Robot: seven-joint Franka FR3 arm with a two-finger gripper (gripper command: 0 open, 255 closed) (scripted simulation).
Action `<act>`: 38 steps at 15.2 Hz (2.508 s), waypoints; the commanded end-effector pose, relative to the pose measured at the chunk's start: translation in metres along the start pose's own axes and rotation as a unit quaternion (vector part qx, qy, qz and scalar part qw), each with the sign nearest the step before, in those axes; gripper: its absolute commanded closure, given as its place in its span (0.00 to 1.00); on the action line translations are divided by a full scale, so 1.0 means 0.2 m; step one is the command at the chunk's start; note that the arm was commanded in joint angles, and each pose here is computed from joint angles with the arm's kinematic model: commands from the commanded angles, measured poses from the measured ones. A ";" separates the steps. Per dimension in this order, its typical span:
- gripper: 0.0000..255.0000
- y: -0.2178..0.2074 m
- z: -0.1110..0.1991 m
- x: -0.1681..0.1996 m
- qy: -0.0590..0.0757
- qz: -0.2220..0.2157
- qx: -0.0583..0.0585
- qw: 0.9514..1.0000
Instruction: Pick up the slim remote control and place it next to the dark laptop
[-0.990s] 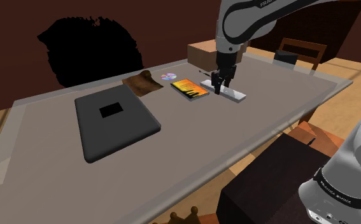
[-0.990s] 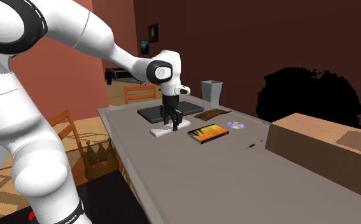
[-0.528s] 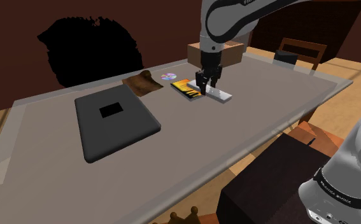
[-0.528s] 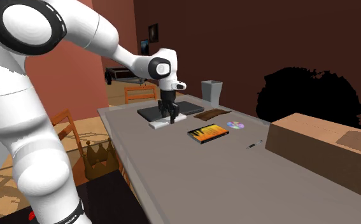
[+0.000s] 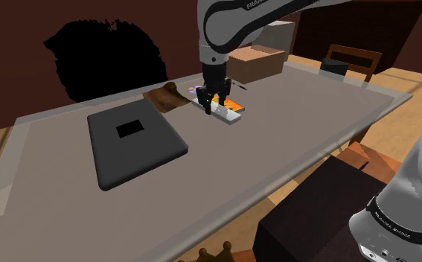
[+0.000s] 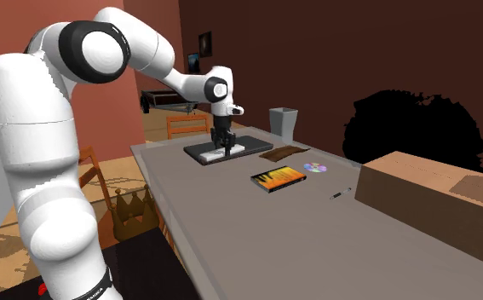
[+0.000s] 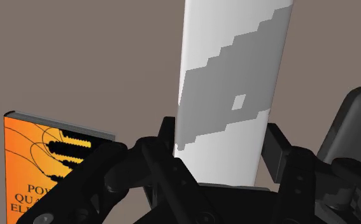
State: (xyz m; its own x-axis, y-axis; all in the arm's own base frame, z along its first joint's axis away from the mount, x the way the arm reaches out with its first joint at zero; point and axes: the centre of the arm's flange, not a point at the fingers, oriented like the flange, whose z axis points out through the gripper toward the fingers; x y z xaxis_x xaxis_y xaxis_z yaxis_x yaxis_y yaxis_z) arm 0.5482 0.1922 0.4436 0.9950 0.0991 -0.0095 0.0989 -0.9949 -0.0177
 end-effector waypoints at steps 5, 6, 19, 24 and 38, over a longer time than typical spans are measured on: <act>1.00 -0.05 0.13 0.04 0.000 0.001 0.000 1.000; 1.00 -0.05 0.16 0.04 0.000 0.001 0.000 1.000; 1.00 -0.04 0.50 0.05 0.000 0.001 0.000 1.000; 1.00 -0.04 0.50 0.05 0.000 0.001 0.000 1.000; 0.00 -0.04 0.25 0.05 0.000 0.001 0.000 1.000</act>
State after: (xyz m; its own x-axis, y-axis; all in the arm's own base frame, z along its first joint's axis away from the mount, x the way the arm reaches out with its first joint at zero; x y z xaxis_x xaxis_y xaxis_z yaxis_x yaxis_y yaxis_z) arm 0.5556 0.2024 0.3910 0.9952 0.0978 -0.0079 0.0976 -0.9951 -0.0184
